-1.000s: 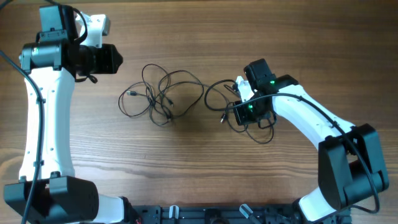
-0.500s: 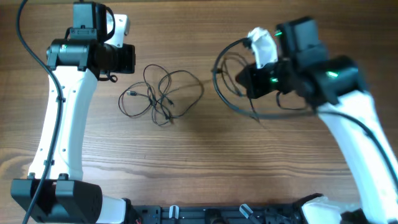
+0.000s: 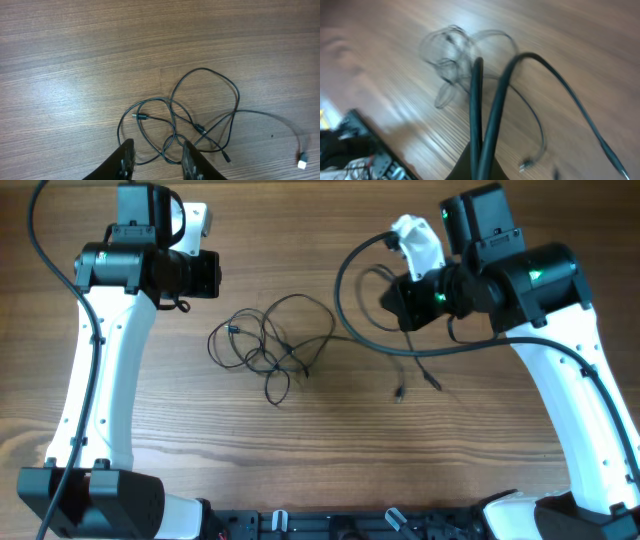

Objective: Untangle cables

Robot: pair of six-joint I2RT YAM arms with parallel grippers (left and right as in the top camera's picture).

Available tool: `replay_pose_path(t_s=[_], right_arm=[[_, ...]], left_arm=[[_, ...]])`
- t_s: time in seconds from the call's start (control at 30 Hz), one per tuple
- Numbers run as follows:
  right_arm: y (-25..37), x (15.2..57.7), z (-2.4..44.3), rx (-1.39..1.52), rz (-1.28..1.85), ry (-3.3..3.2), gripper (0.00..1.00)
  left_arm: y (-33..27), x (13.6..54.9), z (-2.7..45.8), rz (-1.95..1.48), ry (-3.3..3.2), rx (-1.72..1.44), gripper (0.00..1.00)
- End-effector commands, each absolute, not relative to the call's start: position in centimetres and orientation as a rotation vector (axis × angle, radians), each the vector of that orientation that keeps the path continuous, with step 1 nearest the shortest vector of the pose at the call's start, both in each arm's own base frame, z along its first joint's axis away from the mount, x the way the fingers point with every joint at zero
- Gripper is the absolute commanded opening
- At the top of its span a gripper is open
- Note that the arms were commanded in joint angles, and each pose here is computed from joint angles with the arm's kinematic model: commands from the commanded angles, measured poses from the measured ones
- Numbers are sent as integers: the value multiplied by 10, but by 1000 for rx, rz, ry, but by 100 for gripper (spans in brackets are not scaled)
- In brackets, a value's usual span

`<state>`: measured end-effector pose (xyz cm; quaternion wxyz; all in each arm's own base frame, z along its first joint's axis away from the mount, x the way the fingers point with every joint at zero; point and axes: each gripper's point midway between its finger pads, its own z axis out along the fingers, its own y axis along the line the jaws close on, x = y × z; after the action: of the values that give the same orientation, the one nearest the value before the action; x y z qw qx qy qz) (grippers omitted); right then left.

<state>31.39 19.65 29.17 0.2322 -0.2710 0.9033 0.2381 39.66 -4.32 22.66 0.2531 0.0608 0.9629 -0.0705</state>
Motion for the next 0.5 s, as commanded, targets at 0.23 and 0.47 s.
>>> replay_pose_path(t_s=[0.23, 0.47], right_arm=[[150, 340, 283, -446, 286, 2568, 4], [93, 361, 299, -42, -36, 2519, 4]], left_arm=[[-47, 394, 239, -216, 2584, 161, 32], [-47, 393, 238, -215, 2590, 160, 32]])
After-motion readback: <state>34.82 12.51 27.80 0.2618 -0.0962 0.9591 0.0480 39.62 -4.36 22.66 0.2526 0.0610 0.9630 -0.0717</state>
